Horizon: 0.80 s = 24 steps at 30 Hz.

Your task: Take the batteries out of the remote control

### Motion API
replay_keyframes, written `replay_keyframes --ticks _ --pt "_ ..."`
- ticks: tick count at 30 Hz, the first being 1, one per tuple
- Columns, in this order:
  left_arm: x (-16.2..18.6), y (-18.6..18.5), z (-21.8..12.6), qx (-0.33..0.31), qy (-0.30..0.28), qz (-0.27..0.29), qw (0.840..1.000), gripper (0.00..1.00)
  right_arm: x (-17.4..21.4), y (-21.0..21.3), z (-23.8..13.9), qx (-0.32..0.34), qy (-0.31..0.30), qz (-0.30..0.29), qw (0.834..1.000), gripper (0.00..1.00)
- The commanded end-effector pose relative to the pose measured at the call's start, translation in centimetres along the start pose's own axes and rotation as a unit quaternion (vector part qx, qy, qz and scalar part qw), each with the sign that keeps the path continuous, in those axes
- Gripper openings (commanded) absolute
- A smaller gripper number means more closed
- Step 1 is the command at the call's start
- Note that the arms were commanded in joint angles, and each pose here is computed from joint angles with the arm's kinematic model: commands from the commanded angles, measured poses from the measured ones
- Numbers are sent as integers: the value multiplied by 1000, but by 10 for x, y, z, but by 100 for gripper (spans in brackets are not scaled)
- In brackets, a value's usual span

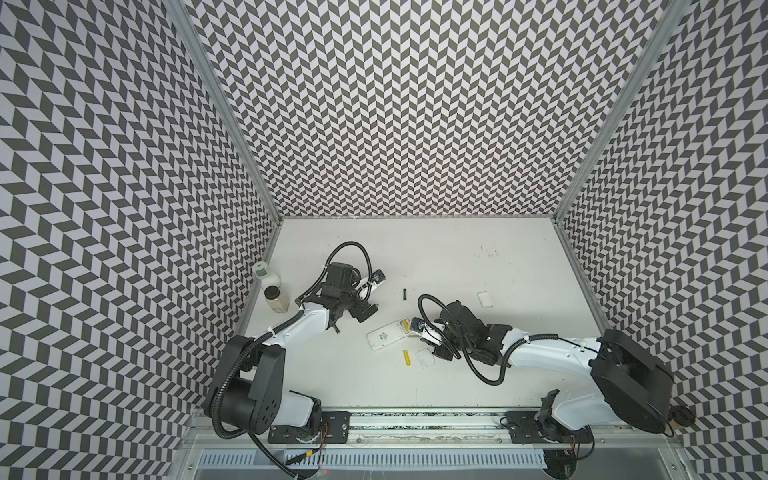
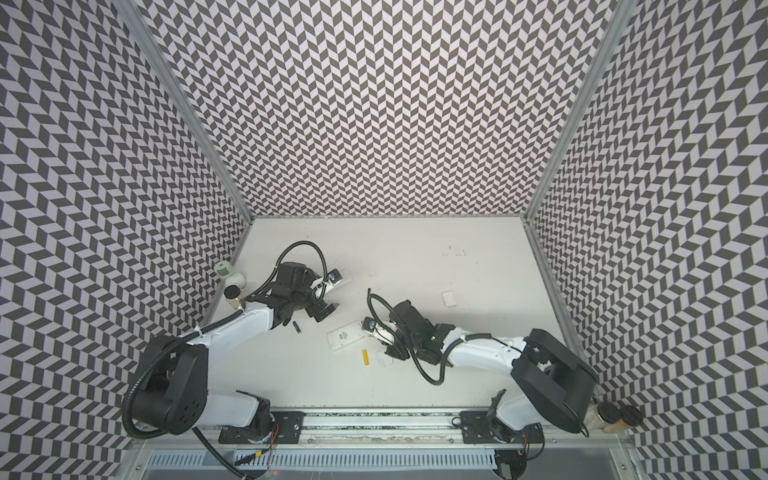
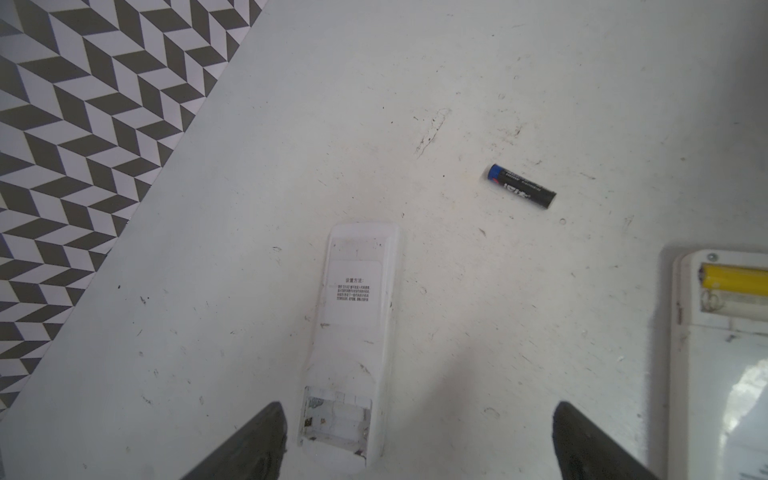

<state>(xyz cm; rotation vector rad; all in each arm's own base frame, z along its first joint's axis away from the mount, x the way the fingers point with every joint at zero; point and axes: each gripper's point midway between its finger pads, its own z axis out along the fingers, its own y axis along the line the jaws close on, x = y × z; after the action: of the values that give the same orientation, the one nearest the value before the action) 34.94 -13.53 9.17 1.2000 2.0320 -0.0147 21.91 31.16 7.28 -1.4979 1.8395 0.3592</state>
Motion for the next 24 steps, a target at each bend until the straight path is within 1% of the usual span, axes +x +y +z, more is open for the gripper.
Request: replay_keyframes --ticks 1,4,6,9,13,16,20,24 --pt "2 2 -4 -5 -1 1 1000 100 -13 -15 7 29 -2 -17 999 0" --pt "4 6 -3 -13 -4 1 1000 100 -19 -20 13 39 -12 -17 999 0" --pt "2 4 -3 -11 -6 5 1000 100 -20 -27 19 51 -2 -15 999 0" --pt "-4 5 -6 -8 -14 -5 1000 100 -24 -36 30 58 16 -14 998 0" --pt "-1 5 -4 -13 -10 3 1000 100 -38 -34 42 40 0 -26 999 0" --pt "-3 8 -8 -15 -12 -9 1000 100 -46 -34 50 32 -8 -24 999 0" --pt "1 9 -6 -21 -12 -5 1000 100 -58 -31 61 12 -26 -28 999 0" --pt "-4 14 -10 -23 -18 -15 999 100 -68 -29 69 -3 -36 -28 999 0"
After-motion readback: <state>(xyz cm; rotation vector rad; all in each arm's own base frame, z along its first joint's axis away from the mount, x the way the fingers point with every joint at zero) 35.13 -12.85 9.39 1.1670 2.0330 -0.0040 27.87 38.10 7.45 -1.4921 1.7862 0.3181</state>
